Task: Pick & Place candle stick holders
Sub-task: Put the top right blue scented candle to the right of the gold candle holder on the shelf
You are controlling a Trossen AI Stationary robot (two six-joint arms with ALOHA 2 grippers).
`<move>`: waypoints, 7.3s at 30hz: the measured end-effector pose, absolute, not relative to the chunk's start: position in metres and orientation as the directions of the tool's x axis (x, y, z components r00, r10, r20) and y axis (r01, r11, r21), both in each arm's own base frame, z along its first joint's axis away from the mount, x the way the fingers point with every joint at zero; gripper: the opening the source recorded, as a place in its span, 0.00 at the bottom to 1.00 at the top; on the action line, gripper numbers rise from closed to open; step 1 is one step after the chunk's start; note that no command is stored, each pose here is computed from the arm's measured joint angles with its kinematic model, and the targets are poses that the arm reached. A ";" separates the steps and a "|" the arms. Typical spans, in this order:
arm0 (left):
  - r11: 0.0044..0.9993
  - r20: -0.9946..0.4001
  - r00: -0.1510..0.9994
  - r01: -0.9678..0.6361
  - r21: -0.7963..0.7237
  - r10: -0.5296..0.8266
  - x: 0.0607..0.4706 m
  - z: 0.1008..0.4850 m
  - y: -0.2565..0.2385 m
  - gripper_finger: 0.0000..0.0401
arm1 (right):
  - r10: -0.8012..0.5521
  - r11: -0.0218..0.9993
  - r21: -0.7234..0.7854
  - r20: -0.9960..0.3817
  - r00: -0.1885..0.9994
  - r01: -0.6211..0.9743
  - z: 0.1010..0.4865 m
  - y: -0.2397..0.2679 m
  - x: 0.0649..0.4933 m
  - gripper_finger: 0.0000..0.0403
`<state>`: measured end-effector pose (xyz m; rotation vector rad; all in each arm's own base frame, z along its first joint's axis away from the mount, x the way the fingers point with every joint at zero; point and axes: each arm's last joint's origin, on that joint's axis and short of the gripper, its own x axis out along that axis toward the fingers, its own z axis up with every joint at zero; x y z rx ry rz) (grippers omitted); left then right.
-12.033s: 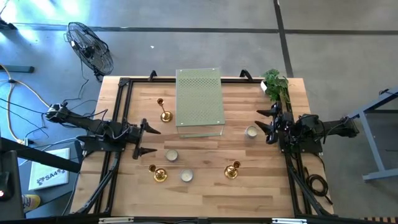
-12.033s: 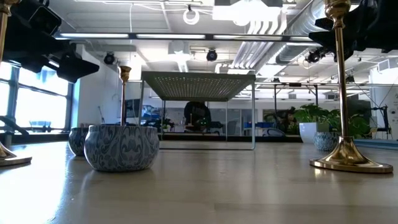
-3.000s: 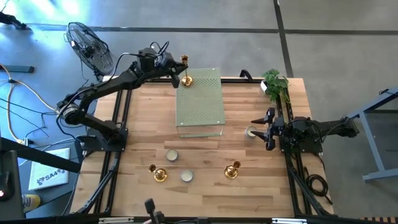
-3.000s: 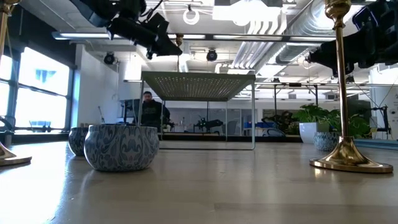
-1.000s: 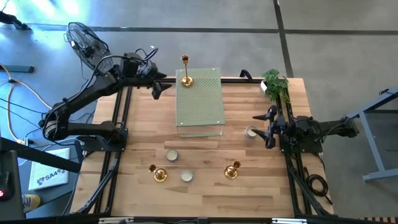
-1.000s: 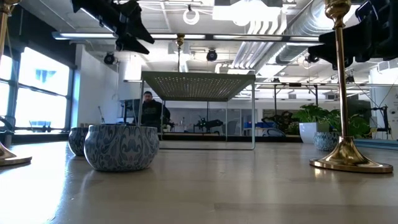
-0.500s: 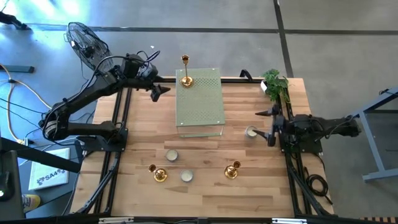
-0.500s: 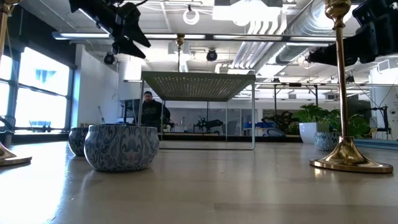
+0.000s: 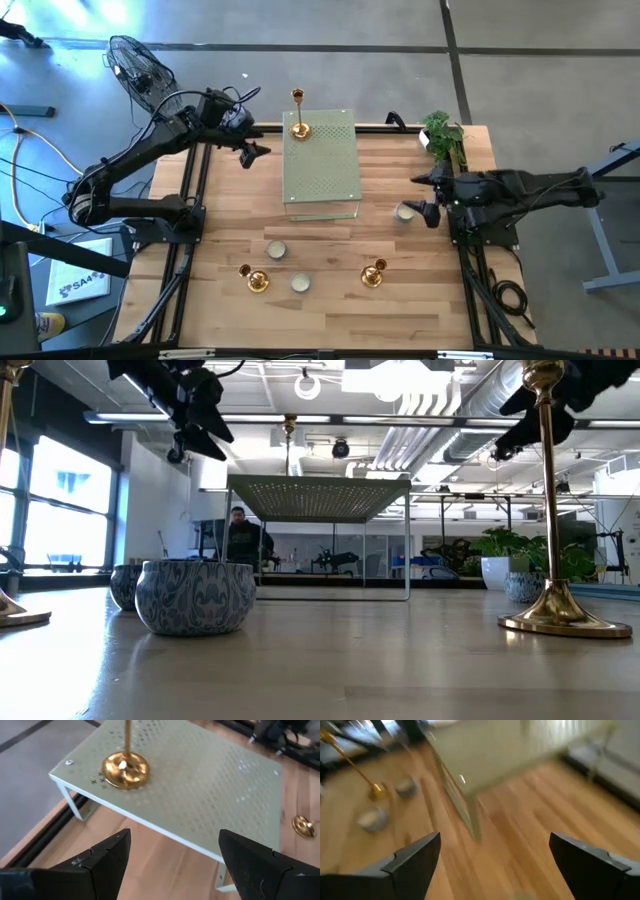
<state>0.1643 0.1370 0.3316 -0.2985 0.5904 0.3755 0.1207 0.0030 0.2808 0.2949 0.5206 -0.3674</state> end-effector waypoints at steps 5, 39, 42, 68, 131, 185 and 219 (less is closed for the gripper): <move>0.912 -0.595 0.779 -0.368 -0.181 0.197 0.163 0.331 0.134 0.74 | -0.250 0.787 0.201 -0.761 0.599 0.583 0.302 0.003 0.126 0.92; 0.983 -0.423 0.906 -0.067 -0.171 -0.012 0.139 0.356 0.103 0.74 | -0.013 0.456 0.135 -0.987 0.159 0.880 0.276 -0.056 0.189 0.92; 0.983 -0.421 0.907 -0.062 -0.173 -0.017 0.139 0.356 0.103 0.74 | -0.002 0.440 0.106 -0.993 0.119 0.892 0.269 -0.063 0.195 0.92; 0.980 -0.397 0.913 0.021 -0.198 -0.100 0.139 0.357 0.100 0.74 | 0.072 0.569 -0.008 -0.996 -0.060 0.822 0.214 -0.053 0.218 0.92; 0.983 -0.391 0.916 0.014 -0.184 -0.086 0.140 0.357 0.101 0.74 | 0.076 0.517 0.176 -0.984 0.160 0.838 0.157 -0.052 0.193 0.92; 0.984 -0.391 0.916 0.014 -0.179 -0.084 0.140 0.358 0.101 0.74 | 0.047 0.632 0.046 -0.999 0.020 0.774 0.188 -0.044 0.212 0.71; 0.986 -0.403 0.913 -0.013 -0.164 -0.055 0.140 0.357 0.102 0.74 | -0.287 0.725 0.153 -0.820 0.496 0.672 0.400 -0.138 0.290 0.71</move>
